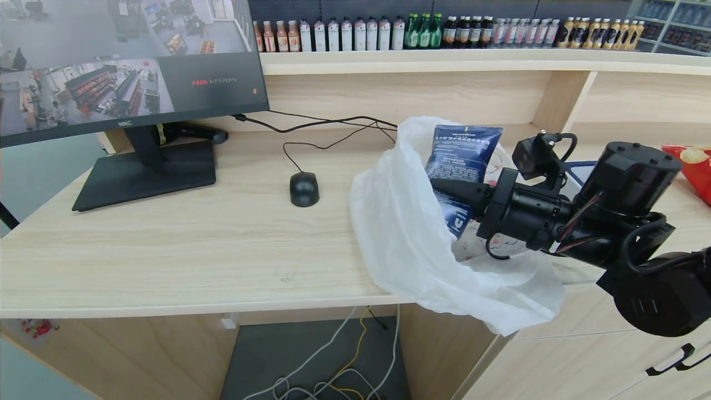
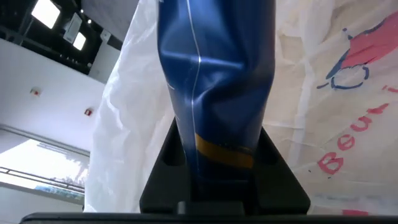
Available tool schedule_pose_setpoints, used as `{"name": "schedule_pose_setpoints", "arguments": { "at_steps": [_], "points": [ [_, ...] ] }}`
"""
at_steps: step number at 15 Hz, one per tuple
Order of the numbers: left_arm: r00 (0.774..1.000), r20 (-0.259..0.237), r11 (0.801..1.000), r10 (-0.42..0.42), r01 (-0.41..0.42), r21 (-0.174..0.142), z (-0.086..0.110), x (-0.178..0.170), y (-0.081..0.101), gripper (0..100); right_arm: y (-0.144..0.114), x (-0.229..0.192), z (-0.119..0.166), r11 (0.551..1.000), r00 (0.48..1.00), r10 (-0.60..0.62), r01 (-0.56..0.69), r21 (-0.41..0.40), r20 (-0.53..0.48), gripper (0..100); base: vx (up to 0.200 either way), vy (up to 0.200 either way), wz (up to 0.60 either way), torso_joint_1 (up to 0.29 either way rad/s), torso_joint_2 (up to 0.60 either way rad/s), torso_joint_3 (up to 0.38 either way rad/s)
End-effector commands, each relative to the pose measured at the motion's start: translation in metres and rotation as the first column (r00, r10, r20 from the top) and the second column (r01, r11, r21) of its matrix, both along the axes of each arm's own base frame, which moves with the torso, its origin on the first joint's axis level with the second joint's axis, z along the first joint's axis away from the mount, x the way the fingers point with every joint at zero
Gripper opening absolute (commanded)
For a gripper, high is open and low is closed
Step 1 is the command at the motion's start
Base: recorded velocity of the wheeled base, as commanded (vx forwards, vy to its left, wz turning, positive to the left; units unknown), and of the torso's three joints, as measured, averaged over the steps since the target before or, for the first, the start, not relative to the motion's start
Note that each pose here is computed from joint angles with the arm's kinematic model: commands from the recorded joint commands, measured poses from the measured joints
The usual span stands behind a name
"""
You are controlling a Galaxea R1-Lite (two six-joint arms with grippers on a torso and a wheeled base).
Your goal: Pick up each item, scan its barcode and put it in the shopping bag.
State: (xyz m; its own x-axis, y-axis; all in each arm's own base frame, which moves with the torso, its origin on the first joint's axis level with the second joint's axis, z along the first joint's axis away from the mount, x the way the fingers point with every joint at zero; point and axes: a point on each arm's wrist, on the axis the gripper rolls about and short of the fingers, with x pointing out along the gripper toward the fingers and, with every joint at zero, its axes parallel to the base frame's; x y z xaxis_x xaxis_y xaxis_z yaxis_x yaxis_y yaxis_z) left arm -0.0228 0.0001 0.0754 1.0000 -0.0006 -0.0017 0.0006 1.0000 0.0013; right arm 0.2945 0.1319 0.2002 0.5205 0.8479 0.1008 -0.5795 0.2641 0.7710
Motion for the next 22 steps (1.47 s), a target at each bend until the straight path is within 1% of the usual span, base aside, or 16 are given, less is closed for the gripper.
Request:
{"name": "schedule_pose_setpoints", "arguments": {
  "at_steps": [1,4,8,11,13,14,16,17,22],
  "points": [
    [1.000,0.000,1.000,0.001,-0.001,0.000,0.000,0.000,0.000,100,0.004,0.002,-0.009,1.000,1.000,0.008,-0.008,-0.011,-0.027,0,0.000,0.000,0.00,0.000,0.00,0.000],
    [1.000,0.000,1.000,0.001,-0.001,0.000,0.000,0.000,0.000,100,0.004,0.002,-0.012,1.000,0.999,0.006,-0.007,-0.015,-0.034,0,0.000,0.000,0.00,0.000,0.00,0.000],
    [1.000,0.000,1.000,0.001,-0.001,0.000,0.000,0.000,0.000,100,0.006,0.008,-0.026,0.999,0.997,0.001,-0.003,-0.033,-0.073,0,0.000,0.000,0.00,0.000,0.00,0.000],
    [1.000,0.002,1.000,0.001,-0.001,0.000,0.000,0.000,0.000,100,0.006,0.008,-0.029,0.999,0.997,0.000,-0.003,-0.040,-0.074,0,0.000,0.000,0.00,0.000,0.00,0.000],
    [1.000,0.000,1.000,0.001,-0.001,0.000,0.000,0.000,0.000,100,0.007,0.012,-0.036,0.998,0.997,-0.005,0.001,-0.060,-0.074,0,0.000,0.000,0.00,0.000,0.00,0.000],
    [1.000,0.000,1.000,0.001,-0.001,0.000,0.000,0.000,0.000,100,0.007,0.013,-0.039,0.997,0.998,-0.008,0.003,-0.075,-0.061,0,0.000,0.000,0.00,0.000,0.00,0.000],
    [1.000,0.002,1.000,0.001,-0.001,0.000,0.000,0.000,0.000,100,0.006,0.015,-0.038,0.997,0.999,-0.014,0.010,-0.074,-0.050,0,0.000,0.000,0.00,0.000,0.00,0.000],
    [1.000,0.002,1.000,0.001,-0.001,0.000,0.000,0.000,0.000,100,0.005,0.015,-0.036,0.997,0.999,-0.014,0.010,-0.073,-0.046,100,0.000,0.000,0.00,0.000,0.00,0.000],
    [1.000,0.000,1.000,0.001,-0.001,0.000,0.000,0.000,0.000,100,0.004,0.009,-0.031,0.998,0.999,-0.010,0.008,-0.064,-0.036,100,0.000,0.000,0.00,0.000,0.00,0.000]
  ]
}}
